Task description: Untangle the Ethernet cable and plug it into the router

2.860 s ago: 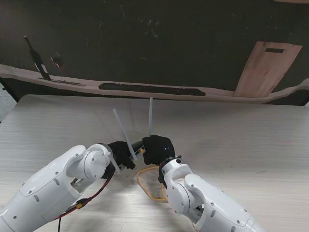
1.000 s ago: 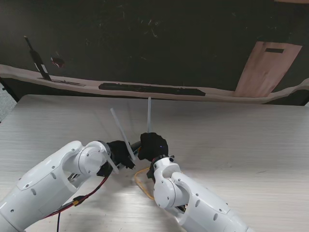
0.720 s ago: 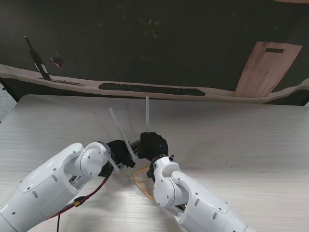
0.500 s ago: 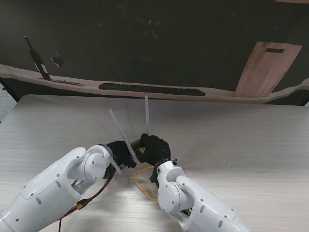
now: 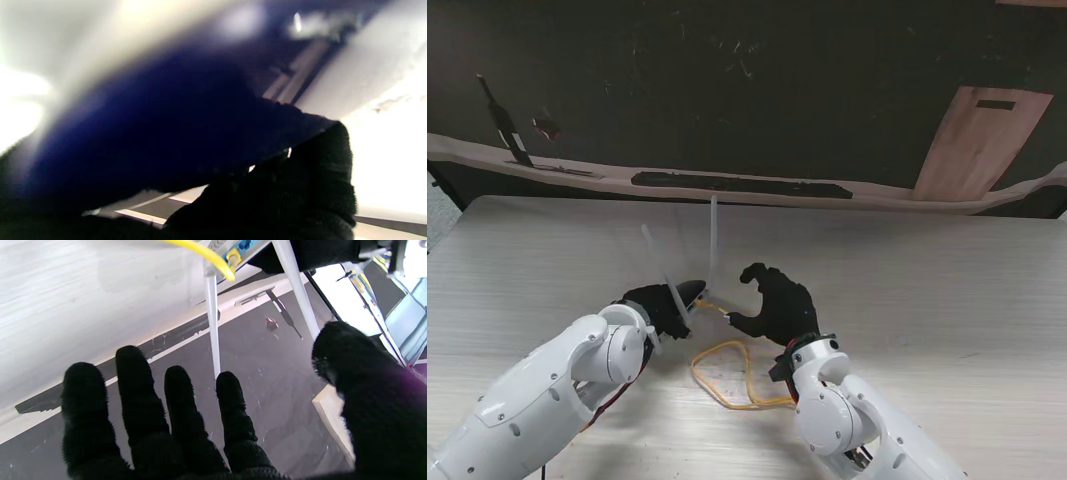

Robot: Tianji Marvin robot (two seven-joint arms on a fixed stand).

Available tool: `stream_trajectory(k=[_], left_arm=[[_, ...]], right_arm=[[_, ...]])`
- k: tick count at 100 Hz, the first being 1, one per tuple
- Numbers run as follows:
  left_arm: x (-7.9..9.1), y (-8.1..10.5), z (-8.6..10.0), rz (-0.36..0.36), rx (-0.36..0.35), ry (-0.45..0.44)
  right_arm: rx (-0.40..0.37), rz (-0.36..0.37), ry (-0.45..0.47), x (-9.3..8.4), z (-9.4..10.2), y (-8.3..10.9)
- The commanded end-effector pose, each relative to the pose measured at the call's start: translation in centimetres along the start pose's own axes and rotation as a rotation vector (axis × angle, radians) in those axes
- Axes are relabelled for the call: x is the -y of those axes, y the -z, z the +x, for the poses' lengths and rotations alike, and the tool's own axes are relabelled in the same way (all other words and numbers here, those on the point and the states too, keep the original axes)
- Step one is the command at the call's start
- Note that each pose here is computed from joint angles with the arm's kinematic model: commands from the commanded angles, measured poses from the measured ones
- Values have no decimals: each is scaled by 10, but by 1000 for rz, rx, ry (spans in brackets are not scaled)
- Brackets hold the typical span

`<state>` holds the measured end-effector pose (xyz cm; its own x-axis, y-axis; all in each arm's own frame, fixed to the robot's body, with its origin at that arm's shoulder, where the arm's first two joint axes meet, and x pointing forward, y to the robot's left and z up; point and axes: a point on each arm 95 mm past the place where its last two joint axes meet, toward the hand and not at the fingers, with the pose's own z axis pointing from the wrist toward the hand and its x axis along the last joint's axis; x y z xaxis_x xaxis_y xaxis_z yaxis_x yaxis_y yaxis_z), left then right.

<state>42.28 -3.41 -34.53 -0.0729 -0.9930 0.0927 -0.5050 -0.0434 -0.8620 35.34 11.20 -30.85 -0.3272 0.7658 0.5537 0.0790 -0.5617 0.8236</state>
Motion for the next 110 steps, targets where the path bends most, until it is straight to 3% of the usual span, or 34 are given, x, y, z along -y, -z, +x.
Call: stream_trajectory(k=[1, 30, 47, 94, 110], left_arm=[[-37, -6, -23, -84, 83, -6], [-38, -13, -31, 79, 206, -32], [-41, -14, -31, 123, 259, -12], [-38, -7, -30, 71, 293, 5], [-36, -5, -31, 121, 254, 50]], right_arm=[[-12, 4, -5, -3, -1, 11], [-44, -56, -7, -24, -13, 38], [-36, -81, -5, -28, -20, 48], [-18, -116, -1, -31, -26, 56], [-16, -124, -2, -31, -26, 57]])
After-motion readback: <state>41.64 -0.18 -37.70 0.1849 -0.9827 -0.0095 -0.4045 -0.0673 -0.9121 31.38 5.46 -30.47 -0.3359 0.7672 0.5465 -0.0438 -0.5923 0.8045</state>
